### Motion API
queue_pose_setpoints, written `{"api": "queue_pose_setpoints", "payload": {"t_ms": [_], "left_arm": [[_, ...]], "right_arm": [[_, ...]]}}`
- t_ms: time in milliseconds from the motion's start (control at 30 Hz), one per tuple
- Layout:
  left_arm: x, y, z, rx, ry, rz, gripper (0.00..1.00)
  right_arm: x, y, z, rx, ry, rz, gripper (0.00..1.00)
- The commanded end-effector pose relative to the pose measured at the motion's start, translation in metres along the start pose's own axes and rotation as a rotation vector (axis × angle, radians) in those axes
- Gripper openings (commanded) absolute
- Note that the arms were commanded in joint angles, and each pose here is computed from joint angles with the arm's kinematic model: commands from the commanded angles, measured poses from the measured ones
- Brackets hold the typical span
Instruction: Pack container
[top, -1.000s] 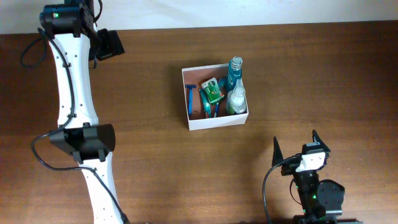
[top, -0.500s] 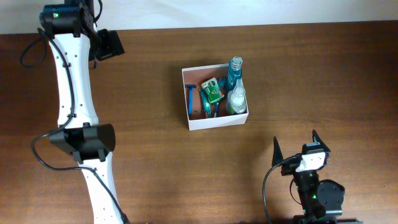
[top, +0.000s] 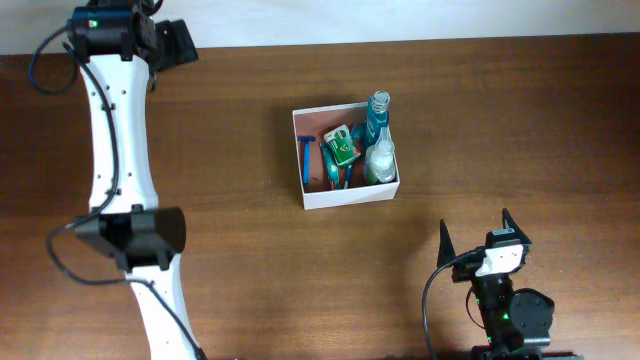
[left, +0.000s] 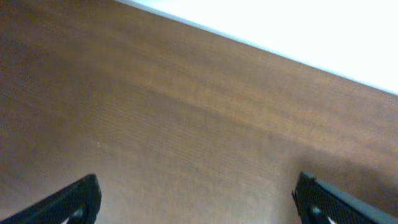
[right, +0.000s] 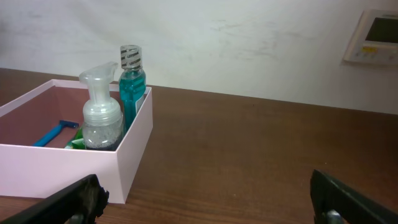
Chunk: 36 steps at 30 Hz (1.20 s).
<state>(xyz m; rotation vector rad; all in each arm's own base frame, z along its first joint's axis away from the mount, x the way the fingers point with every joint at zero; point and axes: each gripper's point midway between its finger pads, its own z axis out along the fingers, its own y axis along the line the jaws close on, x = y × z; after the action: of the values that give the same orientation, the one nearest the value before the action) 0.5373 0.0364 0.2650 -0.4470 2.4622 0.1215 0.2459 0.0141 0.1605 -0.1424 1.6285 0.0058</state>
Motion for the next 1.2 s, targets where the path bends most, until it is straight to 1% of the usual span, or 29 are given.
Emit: {"api": "queue_pose_setpoints", "payload": {"t_ms": [0, 133, 200, 267, 400, 533, 667, 767, 800, 933, 1000, 1033, 1067, 1167], "left_arm": [[-0.009, 0.011, -0.034, -0.021, -0.086, 0.031, 0.99], [0.004, 0.013, -0.034, -0.002, -0.123, 0.024, 1.00], [0.025, 0.015, -0.033, 0.019, -0.142, 0.023, 0.99], [0.039, 0.014, -0.037, 0.056, -0.159, 0.016, 0.99], [0.063, 0.015, -0.056, 0.132, -0.195, -0.062, 0.99], [0.083, 0.026, -0.081, 0.153, -0.243, -0.070, 0.99], [0.104, 0.034, -0.092, 0.163, -0.277, -0.072, 0.99], [0.114, 0.038, -0.095, 0.180, -0.339, -0.083, 1.00], [0.118, 0.040, -0.097, 0.198, -0.412, -0.078, 0.99], [0.126, 0.041, -0.106, 0.239, -0.592, 0.000, 0.99], [0.133, 0.037, -0.112, 0.269, -0.687, 0.074, 0.99], [0.137, 0.035, -0.116, 0.283, -0.727, 0.115, 0.99], [0.145, 0.031, -0.121, 0.302, -0.785, 0.196, 0.99], [0.164, 0.024, -0.129, 0.324, -0.880, 0.347, 0.99]], "right_arm": [[0.002, 0.000, 0.000, -0.003, 0.001, -0.006, 0.98], [0.002, 0.000, 0.000, -0.003, 0.001, -0.006, 0.98], [0.002, 0.000, 0.000, -0.003, 0.001, -0.006, 0.98], [0.002, 0.000, 0.000, -0.003, 0.001, -0.006, 0.98], [0.002, 0.000, 0.000, -0.003, 0.001, -0.006, 0.98], [0.002, 0.000, 0.000, -0.003, 0.001, -0.006, 0.98], [0.002, 0.000, 0.000, -0.003, 0.001, -0.006, 0.98], [0.002, 0.000, 0.000, -0.003, 0.001, -0.006, 0.98], [0.002, 0.000, 0.000, -0.003, 0.001, -0.006, 0.98], [0.002, 0.000, 0.000, -0.003, 0.001, -0.006, 0.98], [0.002, 0.000, 0.000, -0.003, 0.001, -0.006, 0.98], [0.002, 0.000, 0.000, -0.003, 0.001, -0.006, 0.98], [0.002, 0.000, 0.000, -0.003, 0.001, -0.006, 0.98], [0.002, 0.000, 0.000, -0.003, 0.001, -0.006, 0.98]]}}
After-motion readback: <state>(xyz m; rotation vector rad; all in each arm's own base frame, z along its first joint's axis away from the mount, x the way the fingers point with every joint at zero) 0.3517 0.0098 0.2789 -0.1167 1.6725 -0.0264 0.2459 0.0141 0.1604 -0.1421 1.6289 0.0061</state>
